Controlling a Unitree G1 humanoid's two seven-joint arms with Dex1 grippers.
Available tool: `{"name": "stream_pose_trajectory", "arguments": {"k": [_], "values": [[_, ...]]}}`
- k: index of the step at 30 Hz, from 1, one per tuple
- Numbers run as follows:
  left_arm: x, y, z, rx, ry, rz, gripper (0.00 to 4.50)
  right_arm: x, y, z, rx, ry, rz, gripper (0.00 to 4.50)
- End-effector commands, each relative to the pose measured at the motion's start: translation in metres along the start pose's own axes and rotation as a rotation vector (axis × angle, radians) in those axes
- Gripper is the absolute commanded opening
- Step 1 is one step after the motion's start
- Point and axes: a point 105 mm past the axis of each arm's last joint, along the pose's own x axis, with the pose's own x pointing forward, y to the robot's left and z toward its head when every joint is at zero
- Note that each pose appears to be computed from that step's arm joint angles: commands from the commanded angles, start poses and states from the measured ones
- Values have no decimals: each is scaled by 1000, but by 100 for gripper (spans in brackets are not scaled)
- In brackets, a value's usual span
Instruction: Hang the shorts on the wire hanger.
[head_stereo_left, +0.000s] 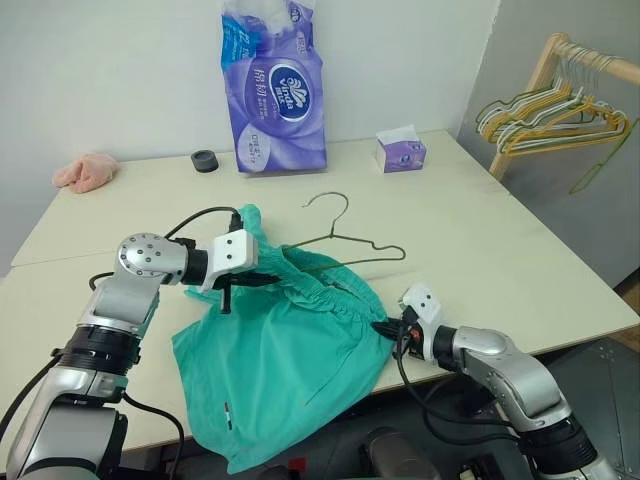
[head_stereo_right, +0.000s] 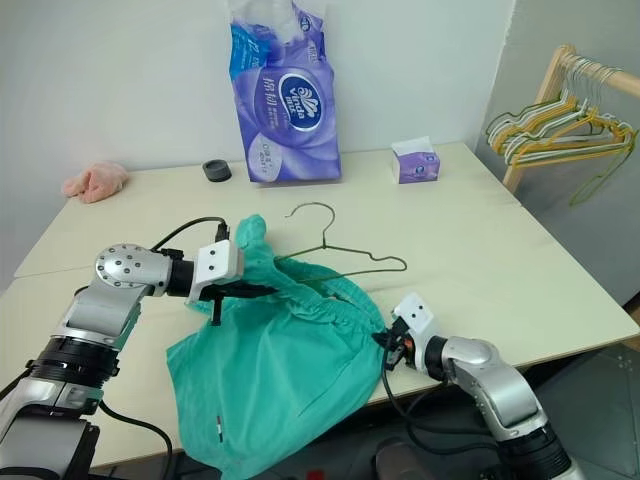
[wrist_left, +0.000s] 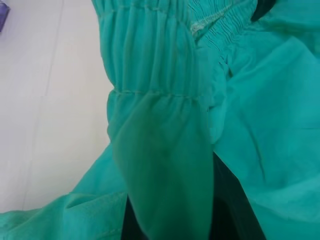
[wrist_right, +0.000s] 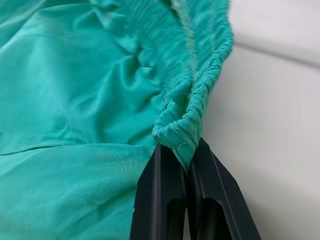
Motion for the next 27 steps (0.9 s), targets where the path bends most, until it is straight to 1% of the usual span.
{"name": "stream_pose_trajectory", "arguments": {"k": [1, 4, 6, 8, 10, 13, 17, 22, 27], "values": [[-18, 16, 22, -3, -89, 96, 0, -10, -22, 16, -42, -42, -59, 0], [-26, 15, 50, -38, -204, 92, 0, -19, -40, 23, -28, -48, -67, 0], [-31, 8, 69, -50, -262, 50, 0, -25, -48, 31, -19, -55, -50, 0], [-34, -6, 78, -24, -248, -18, 0, -32, -53, 38, -24, -55, -15, 0], [-35, -15, 76, -11, -200, -57, 0, -37, -55, 42, -44, -48, 11, 0], [-39, -21, 61, -2, -114, -79, 0, -43, -52, 45, -73, -35, 55, 0], [-44, -18, 47, 5, -41, -62, 0, -48, -51, 46, -90, -25, 83, 0], [-45, -19, 39, 8, -1, -74, 0, -51, -45, 50, -99, -32, 106, 0], [-45, -28, 43, -25, -12, -135, 0, -52, -46, 51, -76, -37, 95, 0]]}}
